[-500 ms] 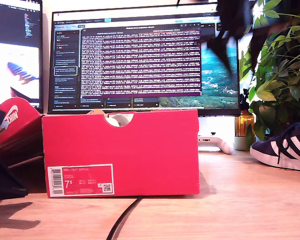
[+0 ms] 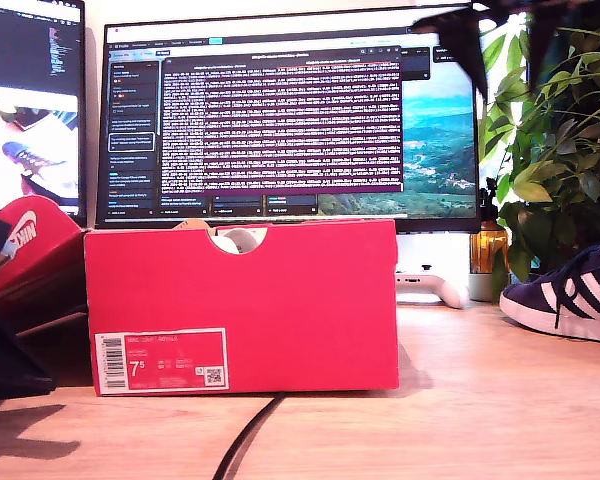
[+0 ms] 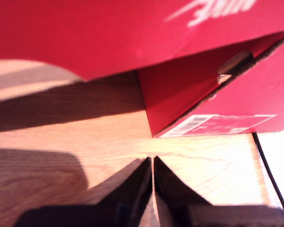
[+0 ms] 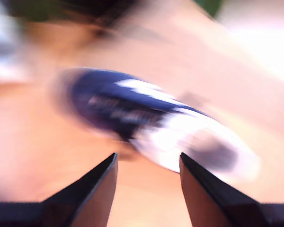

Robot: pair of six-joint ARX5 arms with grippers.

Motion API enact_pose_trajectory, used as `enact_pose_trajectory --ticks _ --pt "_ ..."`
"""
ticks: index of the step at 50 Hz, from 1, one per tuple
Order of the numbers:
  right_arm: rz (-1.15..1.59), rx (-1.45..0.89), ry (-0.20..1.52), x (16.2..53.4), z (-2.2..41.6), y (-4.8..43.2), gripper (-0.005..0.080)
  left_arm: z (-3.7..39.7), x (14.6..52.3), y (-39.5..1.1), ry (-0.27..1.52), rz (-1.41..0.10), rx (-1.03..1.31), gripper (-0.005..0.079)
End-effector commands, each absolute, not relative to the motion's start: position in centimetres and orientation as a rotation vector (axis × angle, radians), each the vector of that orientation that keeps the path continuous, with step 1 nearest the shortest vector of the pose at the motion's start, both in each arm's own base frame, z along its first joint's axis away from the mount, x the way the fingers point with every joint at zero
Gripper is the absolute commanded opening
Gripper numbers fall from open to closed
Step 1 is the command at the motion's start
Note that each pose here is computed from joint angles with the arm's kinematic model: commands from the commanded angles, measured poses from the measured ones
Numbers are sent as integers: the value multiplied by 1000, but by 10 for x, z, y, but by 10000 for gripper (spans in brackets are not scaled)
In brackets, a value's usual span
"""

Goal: Pack the blue shoes by picking the first shoe and placing it inside the red shoebox, left side, then picking and rotating the second shoe and placing it in the shoebox

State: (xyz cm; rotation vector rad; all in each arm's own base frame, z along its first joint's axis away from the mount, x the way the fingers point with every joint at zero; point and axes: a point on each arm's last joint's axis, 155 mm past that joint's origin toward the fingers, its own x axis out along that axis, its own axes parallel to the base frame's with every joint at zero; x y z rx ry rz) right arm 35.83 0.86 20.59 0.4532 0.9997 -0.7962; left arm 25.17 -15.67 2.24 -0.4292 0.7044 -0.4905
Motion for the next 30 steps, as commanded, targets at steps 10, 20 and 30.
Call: enact_pose_trajectory --ticks 10,20,30 --pt "-767 456 932 351 229 4 375 24 253 -159 699 -497 -425 -20" --pt "-805 465 963 346 217 -5 375 24 253 -159 699 -497 -425 -20" --pt "-874 469 1010 331 193 -14 375 24 253 -158 699 -497 -425 -20"
